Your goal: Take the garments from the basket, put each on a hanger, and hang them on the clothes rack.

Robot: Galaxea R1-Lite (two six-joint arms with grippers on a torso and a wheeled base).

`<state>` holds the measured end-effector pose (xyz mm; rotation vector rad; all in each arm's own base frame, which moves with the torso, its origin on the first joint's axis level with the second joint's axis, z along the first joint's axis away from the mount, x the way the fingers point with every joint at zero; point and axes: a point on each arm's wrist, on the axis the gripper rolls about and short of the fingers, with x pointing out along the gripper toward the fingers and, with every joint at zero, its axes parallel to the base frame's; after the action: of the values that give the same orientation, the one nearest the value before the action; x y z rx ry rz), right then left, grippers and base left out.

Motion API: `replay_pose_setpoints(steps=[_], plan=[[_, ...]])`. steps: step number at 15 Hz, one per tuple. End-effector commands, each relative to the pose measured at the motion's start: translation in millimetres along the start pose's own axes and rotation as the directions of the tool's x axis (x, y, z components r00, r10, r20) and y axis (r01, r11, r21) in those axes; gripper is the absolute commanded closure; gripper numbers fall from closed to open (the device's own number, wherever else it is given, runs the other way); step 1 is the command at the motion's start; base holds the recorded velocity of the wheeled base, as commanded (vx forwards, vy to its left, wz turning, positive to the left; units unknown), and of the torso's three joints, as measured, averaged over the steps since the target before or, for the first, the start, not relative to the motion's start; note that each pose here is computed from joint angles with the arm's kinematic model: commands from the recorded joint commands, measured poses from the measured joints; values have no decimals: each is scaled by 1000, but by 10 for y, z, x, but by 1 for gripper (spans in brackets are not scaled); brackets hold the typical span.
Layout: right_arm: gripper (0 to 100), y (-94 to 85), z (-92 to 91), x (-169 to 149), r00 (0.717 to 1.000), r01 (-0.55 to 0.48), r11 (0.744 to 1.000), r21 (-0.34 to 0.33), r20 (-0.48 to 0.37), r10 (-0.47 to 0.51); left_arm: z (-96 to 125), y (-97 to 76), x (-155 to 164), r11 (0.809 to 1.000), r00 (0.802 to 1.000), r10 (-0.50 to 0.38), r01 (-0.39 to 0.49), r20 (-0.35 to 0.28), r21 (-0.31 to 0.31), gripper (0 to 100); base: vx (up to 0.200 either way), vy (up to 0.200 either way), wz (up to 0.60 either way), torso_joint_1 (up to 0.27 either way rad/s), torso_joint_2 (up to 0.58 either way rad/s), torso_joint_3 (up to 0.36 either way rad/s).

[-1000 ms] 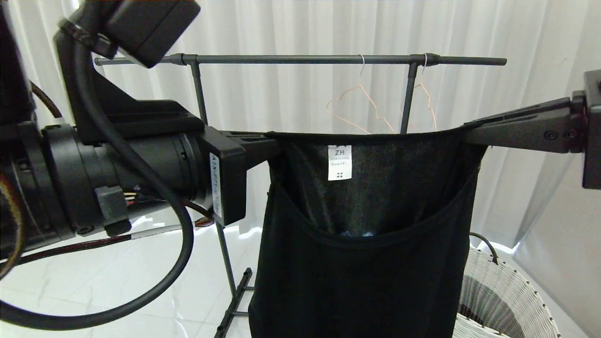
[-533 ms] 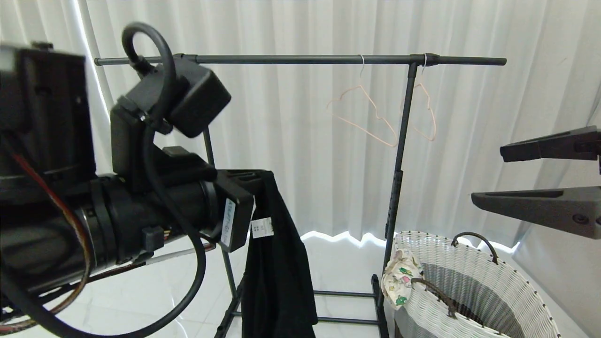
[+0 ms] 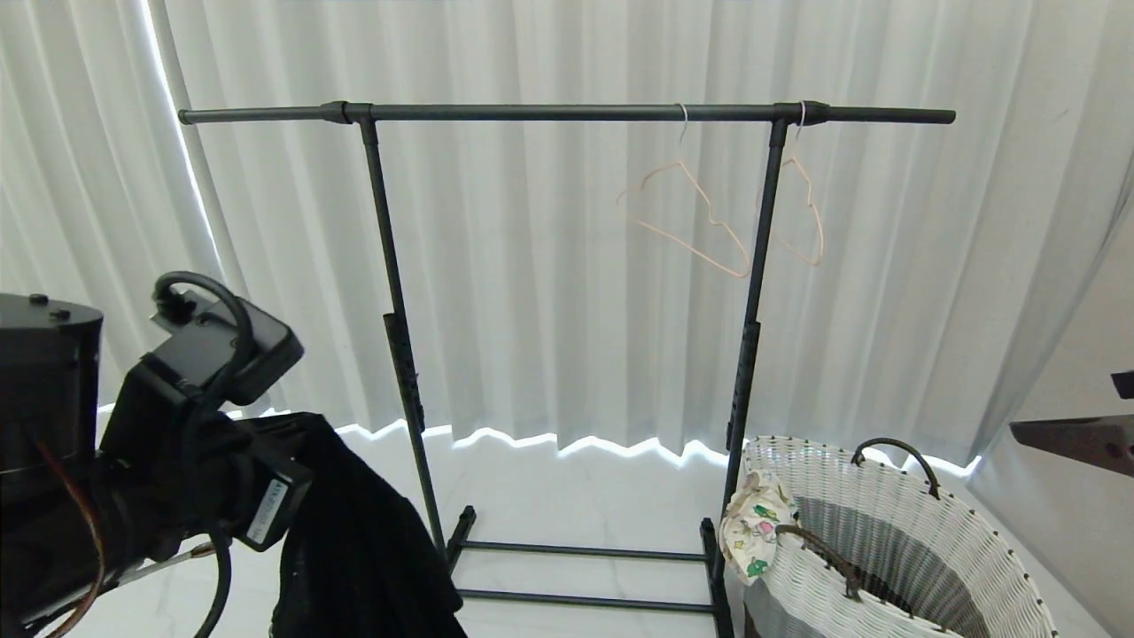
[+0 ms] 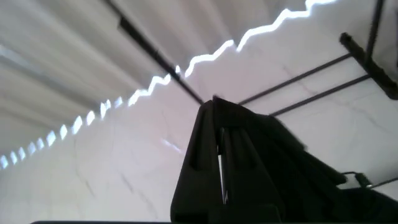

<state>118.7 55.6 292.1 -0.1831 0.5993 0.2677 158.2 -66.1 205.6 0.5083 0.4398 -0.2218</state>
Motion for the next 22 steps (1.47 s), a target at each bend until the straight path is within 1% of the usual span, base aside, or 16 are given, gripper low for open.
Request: replay_pose_setpoints(steps=[1,2,6,7,8,10,12,15,18,22], plan=[[0,-69,-91,69,998,64,998,27,-28,-64,-198,84,-59,993,999,30,-34,-36,-112,100,0,0,0,0,0,0],[0,-87,-98,91,997,78,996,37,-24,-77,-228,89,-55,988,999,12,-19,-42,-156,100,0,0,0,0,0,0],[0,-121,-135,133,995,102,993,60,-27,-100,-242,135,-78,979,999,-37,34,-11,-202,100,0,0,0,0,0,0],[0,-133,-130,134,994,107,992,68,-22,-106,-247,139,-83,976,999,-41,39,-8,-212,100,0,0,0,0,0,0],[0,-138,-131,130,995,104,992,71,-21,-102,-258,156,-83,975,999,-29,25,-14,-219,100,0,0,0,0,0,0],[0,-138,-115,132,995,102,992,73,-9,-101,-286,177,-80,974,1000,-13,6,-27,-225,100,0,0,0,0,0,0],[0,-135,-103,137,996,88,993,76,1,-88,-311,169,-120,975,1000,-12,8,-19,-223,100,0,0,0,88,-259,-163],[0,-134,-87,137,997,80,994,78,16,-81,-377,149,-170,974,1000,-10,6,-17,-224,100,0,0,0,162,-421,-250],[0,-134,-64,151,996,78,994,80,31,-80,-383,161,-171,973,1000,1,-6,-19,-230,100,0,0,0,188,-461,-269],[0,-132,-57,172,996,78,994,81,25,-80,-376,181,-173,972,1000,14,-18,-19,-236,100,0,0,0,211,-486,-274]])
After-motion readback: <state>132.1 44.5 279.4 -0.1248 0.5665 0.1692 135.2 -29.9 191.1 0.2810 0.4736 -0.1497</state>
